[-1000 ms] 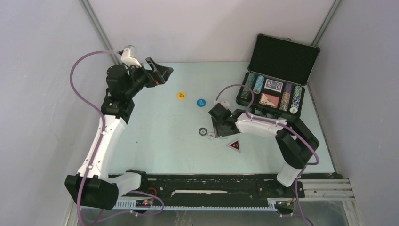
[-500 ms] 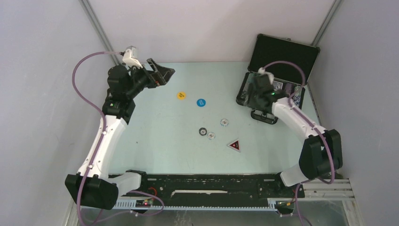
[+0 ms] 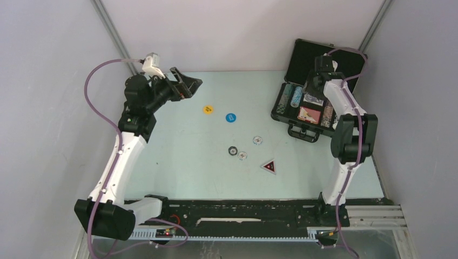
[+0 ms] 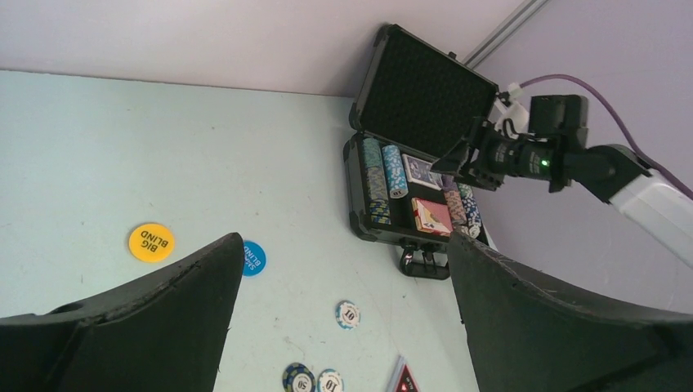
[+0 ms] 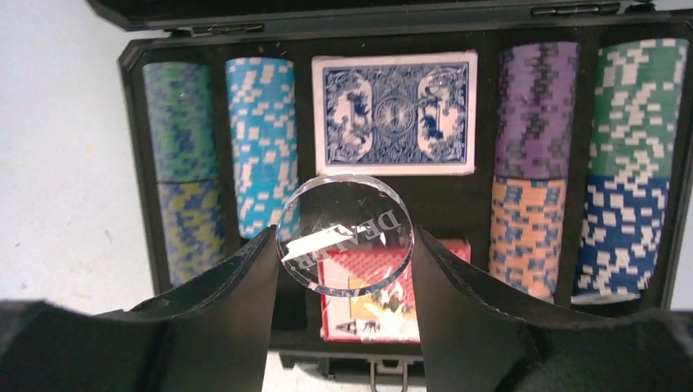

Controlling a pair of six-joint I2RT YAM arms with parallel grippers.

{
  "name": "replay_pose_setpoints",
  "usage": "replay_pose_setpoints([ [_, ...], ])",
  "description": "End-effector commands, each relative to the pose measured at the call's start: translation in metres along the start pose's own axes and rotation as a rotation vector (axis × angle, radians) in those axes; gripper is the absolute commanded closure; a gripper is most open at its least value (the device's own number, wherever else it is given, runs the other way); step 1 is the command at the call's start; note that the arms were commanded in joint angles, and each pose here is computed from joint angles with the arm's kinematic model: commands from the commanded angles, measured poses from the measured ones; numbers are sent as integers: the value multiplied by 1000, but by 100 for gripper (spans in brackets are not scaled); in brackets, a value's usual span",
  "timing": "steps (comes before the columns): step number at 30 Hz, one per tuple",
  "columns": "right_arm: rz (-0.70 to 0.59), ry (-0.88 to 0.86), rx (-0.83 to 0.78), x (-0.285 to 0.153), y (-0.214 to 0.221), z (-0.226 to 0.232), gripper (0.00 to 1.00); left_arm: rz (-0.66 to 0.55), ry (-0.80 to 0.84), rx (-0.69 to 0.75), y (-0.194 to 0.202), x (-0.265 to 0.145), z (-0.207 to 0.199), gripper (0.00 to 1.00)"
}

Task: Pack up texas hold em set

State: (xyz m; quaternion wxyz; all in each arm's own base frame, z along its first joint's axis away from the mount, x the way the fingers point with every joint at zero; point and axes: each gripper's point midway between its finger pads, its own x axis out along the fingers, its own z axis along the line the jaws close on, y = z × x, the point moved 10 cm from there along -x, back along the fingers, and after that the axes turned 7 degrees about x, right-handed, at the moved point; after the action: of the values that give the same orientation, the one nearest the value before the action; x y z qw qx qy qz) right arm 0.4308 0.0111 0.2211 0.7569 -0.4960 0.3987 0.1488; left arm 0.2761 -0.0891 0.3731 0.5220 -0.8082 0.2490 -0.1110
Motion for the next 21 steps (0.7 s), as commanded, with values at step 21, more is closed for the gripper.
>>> replay_pose_setpoints([
  [21, 67, 77, -48, 75, -29, -1, 40, 16, 36, -12, 6, 4, 0, 0],
])
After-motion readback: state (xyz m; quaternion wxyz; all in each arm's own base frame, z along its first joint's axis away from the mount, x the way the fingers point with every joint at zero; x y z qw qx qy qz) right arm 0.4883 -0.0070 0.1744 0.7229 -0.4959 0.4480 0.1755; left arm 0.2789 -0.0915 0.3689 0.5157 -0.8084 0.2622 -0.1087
